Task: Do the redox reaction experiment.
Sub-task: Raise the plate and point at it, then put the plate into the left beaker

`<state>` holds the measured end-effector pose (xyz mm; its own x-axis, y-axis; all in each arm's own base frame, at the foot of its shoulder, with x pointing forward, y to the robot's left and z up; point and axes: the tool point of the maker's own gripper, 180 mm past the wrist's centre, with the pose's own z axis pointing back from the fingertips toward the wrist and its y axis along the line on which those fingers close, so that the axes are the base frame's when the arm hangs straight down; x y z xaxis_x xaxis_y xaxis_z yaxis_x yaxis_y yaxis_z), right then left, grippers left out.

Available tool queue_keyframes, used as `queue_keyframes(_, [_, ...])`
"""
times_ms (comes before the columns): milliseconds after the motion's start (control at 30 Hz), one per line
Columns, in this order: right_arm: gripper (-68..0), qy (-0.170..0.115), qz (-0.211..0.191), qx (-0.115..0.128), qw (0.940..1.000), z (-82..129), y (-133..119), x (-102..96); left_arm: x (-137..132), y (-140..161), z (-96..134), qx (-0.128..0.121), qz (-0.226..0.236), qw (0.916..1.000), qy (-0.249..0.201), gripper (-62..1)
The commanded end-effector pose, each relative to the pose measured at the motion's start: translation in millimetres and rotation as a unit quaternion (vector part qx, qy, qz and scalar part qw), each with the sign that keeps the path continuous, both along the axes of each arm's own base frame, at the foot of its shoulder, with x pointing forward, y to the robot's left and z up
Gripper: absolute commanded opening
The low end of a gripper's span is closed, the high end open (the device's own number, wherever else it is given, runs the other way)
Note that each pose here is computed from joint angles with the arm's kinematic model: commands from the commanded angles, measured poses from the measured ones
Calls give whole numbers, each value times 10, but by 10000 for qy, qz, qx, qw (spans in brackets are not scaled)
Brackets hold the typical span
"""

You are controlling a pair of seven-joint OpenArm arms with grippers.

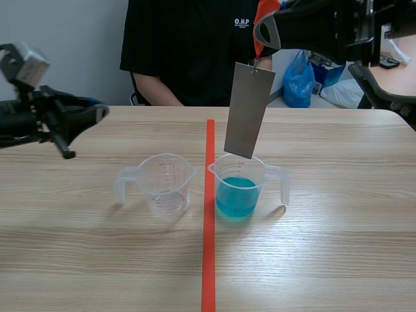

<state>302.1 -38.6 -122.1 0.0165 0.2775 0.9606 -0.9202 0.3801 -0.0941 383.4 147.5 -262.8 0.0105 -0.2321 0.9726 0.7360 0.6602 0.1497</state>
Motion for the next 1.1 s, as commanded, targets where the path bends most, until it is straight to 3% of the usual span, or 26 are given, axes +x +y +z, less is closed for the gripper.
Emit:
queue_keyframes(0, [-660, -213, 15, 46, 9998, 141, -31, 6, -123, 217, -40, -6, 157, 9999, 55, -565])
queue_keyframes(100, [-660, -213, 15, 46, 9998, 141, -31, 6, -382, 611, -196, 120, 465, 9984, 292, -565])
queue_keyframes(267, [-660, -213, 15, 46, 9998, 141, -31, 6, -827, 1109, -377, 107, 1017, 9929, 612, -565])
queue_keyframes(467, [-660, -213, 15, 48, 9998, 141, -30, 6, -1353, 1543, -427, -274, 1814, 9811, 613, -565])
queue_keyframes(633, [-660, -213, 15, 48, 9998, 141, -30, 6, -1871, 1773, -430, -606, 2475, 9655, 529, -565])
queue_keyframes(800, [-660, -213, 15, 48, 9998, 141, -30, 6, -2431, 1794, -518, -258, 2782, 9588, 518, -565])
queue_keyframes(1067, [-660, -214, 16, 48, 9998, 142, -30, 6, -3021, 1440, -602, 365, 2557, 9645, 549, -565])
